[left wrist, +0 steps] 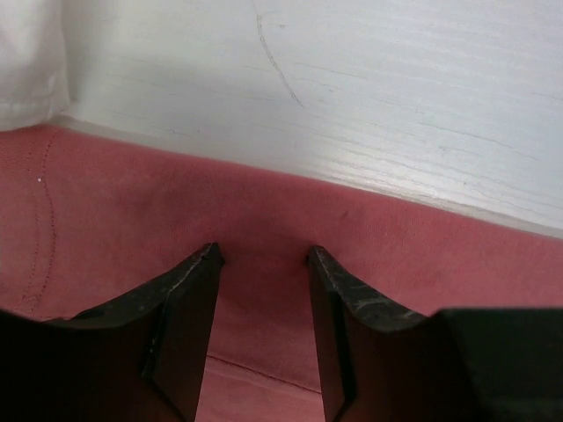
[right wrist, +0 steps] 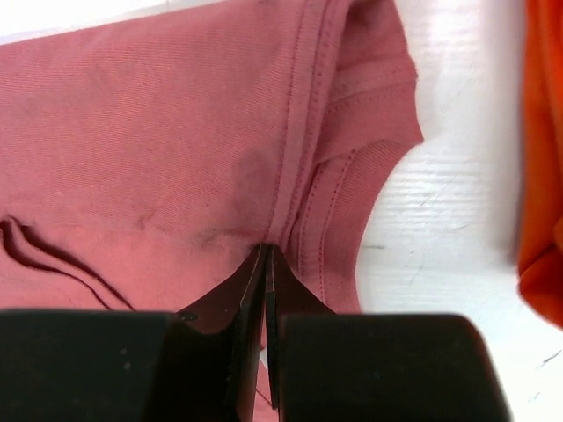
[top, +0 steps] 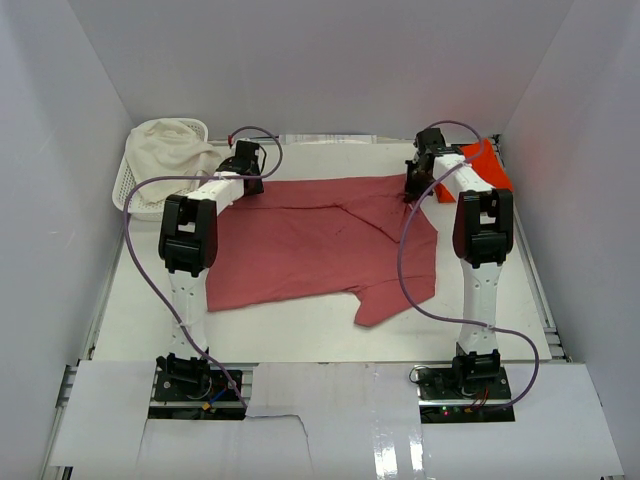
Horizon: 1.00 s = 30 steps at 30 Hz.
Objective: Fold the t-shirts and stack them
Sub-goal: Fold the flattened tshirt in 1/3 of the way
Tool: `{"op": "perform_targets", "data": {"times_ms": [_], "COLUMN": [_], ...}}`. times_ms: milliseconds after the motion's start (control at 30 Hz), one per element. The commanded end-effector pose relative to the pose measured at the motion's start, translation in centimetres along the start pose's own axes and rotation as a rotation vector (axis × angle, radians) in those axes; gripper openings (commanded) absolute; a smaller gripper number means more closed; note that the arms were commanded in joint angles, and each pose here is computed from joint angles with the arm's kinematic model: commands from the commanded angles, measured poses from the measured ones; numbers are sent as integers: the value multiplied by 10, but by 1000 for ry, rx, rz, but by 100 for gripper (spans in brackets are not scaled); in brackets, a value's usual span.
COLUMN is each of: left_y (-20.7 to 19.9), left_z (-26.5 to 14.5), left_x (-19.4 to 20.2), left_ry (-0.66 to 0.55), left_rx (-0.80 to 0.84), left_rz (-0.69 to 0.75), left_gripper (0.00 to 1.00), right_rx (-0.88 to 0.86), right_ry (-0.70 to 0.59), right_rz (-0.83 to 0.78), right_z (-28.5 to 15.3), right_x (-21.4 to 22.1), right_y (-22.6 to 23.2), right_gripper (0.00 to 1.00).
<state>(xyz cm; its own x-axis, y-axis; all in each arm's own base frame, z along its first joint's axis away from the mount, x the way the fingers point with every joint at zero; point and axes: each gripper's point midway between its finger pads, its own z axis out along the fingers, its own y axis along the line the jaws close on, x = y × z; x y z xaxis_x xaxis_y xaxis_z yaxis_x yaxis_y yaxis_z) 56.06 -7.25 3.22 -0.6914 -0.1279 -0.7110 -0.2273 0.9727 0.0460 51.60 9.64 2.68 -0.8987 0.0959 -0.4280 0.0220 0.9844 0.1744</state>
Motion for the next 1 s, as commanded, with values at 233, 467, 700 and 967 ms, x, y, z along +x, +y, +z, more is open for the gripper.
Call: {"op": "perform_targets", "data": {"times_ms": [233, 467, 700, 967], "left_y": [-8, -19, -22, -34], "left_z": [-4, -17, -39, -67], "left_x": [1, -15, -26, -18], "left_ry": [46, 29, 5, 22], "left_rx": [29, 58, 72, 138], "left_rz": [-31, -6, 4, -11], "left_gripper": [59, 63, 65, 66], "right_rx": [58, -86, -267, -380], "right_ry": [-167, -271, -166, -127], "right_rz": [-70, -144, -235, -252], "right_z": [-34, -77, -51, -22], "right_x": [-36, -64, -51, -41], "right_y": [-15, 29, 92, 120], "right_gripper": [26, 37, 38, 43]}}
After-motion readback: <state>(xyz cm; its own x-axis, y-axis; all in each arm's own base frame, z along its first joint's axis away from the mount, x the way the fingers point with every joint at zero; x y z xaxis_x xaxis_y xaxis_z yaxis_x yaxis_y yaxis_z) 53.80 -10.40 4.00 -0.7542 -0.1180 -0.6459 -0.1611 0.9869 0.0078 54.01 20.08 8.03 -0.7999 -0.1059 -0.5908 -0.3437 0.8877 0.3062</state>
